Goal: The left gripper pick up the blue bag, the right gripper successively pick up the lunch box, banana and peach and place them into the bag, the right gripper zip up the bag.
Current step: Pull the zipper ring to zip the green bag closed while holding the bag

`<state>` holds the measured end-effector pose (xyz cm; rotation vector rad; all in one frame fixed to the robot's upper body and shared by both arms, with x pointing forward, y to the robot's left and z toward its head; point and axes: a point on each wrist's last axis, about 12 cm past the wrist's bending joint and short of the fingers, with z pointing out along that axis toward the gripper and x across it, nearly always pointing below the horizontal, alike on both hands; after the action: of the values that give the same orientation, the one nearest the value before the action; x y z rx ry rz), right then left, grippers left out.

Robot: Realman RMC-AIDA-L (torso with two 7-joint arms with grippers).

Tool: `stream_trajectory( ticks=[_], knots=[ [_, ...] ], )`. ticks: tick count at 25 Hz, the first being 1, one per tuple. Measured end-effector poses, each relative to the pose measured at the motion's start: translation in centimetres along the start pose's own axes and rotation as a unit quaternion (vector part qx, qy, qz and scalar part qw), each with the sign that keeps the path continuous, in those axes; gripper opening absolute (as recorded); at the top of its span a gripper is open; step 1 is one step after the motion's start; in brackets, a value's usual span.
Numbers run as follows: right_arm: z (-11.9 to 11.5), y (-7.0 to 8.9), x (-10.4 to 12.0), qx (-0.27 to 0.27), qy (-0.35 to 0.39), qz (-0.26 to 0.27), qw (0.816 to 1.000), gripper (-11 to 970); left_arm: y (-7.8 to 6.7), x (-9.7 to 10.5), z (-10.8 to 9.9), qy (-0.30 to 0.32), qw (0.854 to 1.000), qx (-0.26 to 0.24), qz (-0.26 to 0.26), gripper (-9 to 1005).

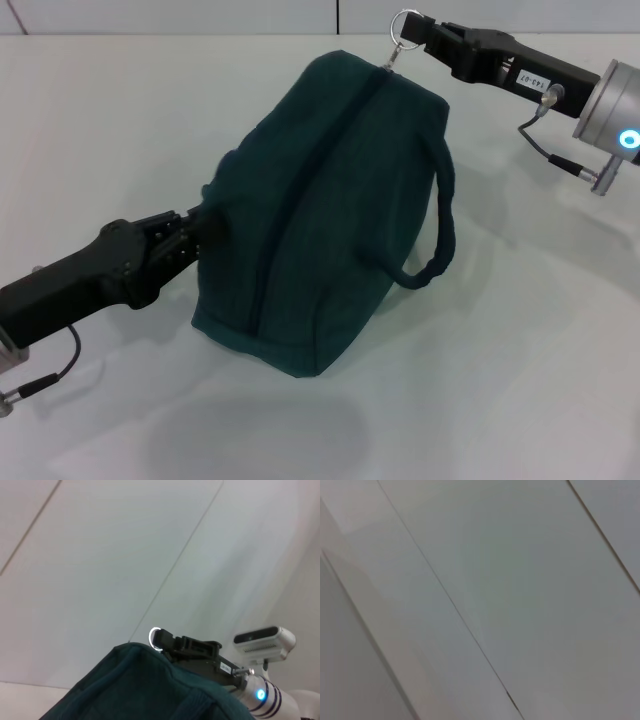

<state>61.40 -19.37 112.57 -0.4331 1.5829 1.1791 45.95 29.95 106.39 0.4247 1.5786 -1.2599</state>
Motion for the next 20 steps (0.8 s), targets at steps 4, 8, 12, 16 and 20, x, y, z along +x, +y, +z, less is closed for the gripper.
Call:
stream_trajectory(
  ticks=[4, 8, 12, 16, 20],
  knots=[
    [0.0, 0.0, 0.0, -0.001, 0.0, 0.0, 1.0, 94, 0.0, -0.2, 0.4, -0.006, 1.0, 0.004, 0.002, 149],
    [-0.2, 0.0, 0.1, -0.001, 0.0, 0.001, 1.0, 96, -0.3, -0.9, 0.0, -0.05, 0.999, 0.009, 0.008, 161],
    [-0.3, 0.2, 0.1, -0.008, -0.002, 0.002, 1.0, 97, -0.1, -2.0, -0.7, -0.092, 0.996, -0.003, 0.011, 331],
    [-0.4, 0.3, 0.1, -0.014, -0.004, 0.002, 1.0, 99, 1.2, -3.9, 0.4, -0.091, 0.995, -0.006, -0.038, 496],
    [-1.0, 0.2, 0.3, -0.01, -0.008, 0.002, 1.0, 101, 3.0, -5.5, 3.5, -0.045, 0.996, -0.014, -0.075, 659]
  ],
)
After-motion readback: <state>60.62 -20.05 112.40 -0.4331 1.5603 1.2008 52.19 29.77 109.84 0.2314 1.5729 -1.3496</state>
